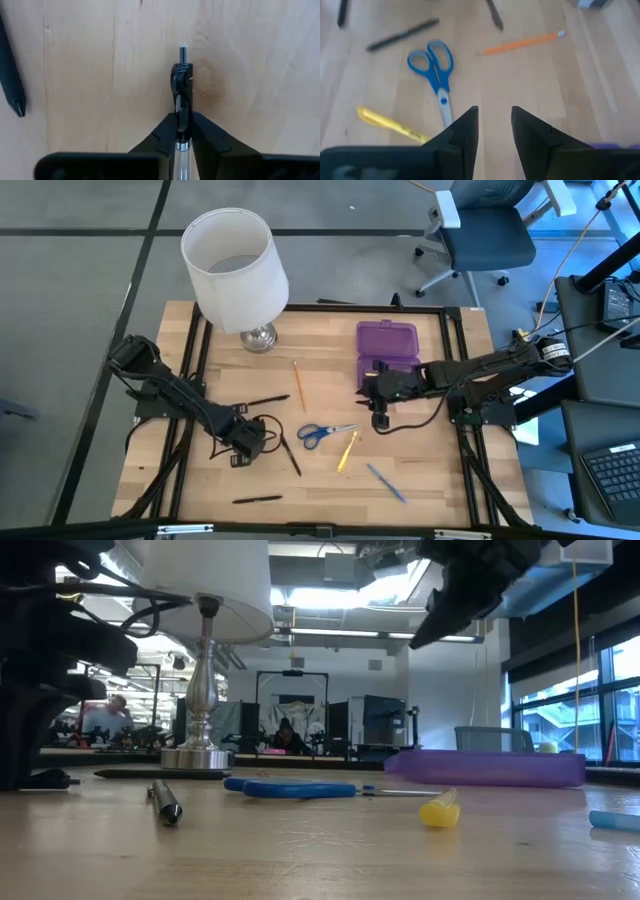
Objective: Pick & place school supplies into a supply box
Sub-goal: Put the transparent pen into the purple supply box, then put the top black pen into the purple supply box
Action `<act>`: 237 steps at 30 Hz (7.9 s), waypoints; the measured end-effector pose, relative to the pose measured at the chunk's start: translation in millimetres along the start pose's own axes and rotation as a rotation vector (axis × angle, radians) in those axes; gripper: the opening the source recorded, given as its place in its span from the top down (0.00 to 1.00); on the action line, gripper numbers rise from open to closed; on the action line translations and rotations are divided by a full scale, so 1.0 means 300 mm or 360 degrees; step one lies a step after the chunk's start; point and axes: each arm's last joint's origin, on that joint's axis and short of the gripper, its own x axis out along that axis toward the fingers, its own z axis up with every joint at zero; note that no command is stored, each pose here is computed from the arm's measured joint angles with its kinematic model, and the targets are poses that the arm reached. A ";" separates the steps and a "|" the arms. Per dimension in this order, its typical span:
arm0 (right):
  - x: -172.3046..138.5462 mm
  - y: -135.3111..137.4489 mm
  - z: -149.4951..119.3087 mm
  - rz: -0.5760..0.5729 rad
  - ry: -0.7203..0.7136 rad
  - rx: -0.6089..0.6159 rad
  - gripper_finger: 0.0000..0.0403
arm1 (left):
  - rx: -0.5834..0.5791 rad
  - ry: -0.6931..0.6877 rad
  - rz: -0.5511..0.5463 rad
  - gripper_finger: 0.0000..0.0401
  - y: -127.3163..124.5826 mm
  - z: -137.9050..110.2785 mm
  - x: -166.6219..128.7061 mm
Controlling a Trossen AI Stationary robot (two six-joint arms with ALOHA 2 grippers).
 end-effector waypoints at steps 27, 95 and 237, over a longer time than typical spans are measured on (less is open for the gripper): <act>0.123 0.075 0.048 0.0138 -0.0262 -0.0248 0.70 | 0.0258 -0.1187 -0.0309 0.94 0.018 0.202 -0.209; 0.227 0.132 0.155 0.0450 -0.1056 -0.0609 0.88 | 0.1005 -0.2253 -0.0115 0.89 0.108 0.363 -0.369; 0.029 -0.037 0.021 -0.0033 0.0205 0.0239 0.68 | 0.0006 -0.0169 0.0002 0.95 0.368 0.170 0.077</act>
